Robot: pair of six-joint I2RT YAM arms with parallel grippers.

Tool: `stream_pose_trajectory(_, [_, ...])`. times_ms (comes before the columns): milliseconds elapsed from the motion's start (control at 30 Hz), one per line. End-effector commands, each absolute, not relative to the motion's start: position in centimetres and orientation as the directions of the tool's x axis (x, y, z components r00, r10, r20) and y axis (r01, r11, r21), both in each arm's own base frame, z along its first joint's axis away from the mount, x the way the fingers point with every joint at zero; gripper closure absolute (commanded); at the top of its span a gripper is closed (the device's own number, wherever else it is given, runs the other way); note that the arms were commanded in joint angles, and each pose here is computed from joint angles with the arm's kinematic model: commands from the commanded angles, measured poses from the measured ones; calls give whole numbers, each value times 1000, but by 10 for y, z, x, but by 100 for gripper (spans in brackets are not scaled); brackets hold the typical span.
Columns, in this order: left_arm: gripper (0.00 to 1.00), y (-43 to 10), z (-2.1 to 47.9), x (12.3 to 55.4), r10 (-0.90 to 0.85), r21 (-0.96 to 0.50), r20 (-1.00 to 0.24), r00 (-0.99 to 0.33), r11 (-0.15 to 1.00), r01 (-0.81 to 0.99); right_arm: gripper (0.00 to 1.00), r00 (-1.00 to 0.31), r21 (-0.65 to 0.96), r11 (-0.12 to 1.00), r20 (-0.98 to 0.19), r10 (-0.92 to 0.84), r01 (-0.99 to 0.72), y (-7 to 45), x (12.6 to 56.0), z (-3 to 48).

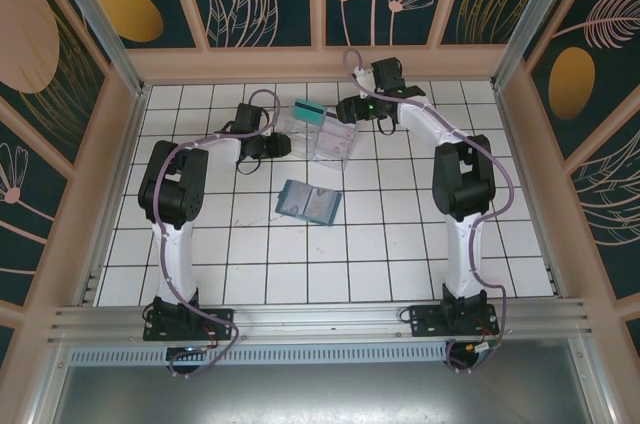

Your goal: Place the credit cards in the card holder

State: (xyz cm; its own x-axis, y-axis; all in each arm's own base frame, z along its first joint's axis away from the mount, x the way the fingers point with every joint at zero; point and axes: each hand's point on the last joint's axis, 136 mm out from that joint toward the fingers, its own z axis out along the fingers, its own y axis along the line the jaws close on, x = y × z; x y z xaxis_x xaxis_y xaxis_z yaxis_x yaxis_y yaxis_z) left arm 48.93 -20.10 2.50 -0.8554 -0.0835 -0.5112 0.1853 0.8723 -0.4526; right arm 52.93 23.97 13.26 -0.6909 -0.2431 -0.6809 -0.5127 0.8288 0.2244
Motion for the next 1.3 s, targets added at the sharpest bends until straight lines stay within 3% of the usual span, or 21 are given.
stream_pose_trajectory(0, [58,-202,26,478,-79,-469,-473,-877,866,174,24,-693,217,820,-669,-270,-529,246,527,131])
stream_pose_trajectory(567, [58,-202,26,477,-79,-470,-470,-879,865,174,24,-723,176,843,-619,-307,-508,242,533,100])
stream_pose_trajectory(867, [58,-202,25,477,-78,-471,-468,-880,865,174,35,-668,154,848,-691,-274,-507,241,540,137])
stream_pose_trajectory(1267, [59,-202,25,476,-76,-471,-468,-881,865,175,38,-630,176,840,-741,-231,-514,240,541,165])
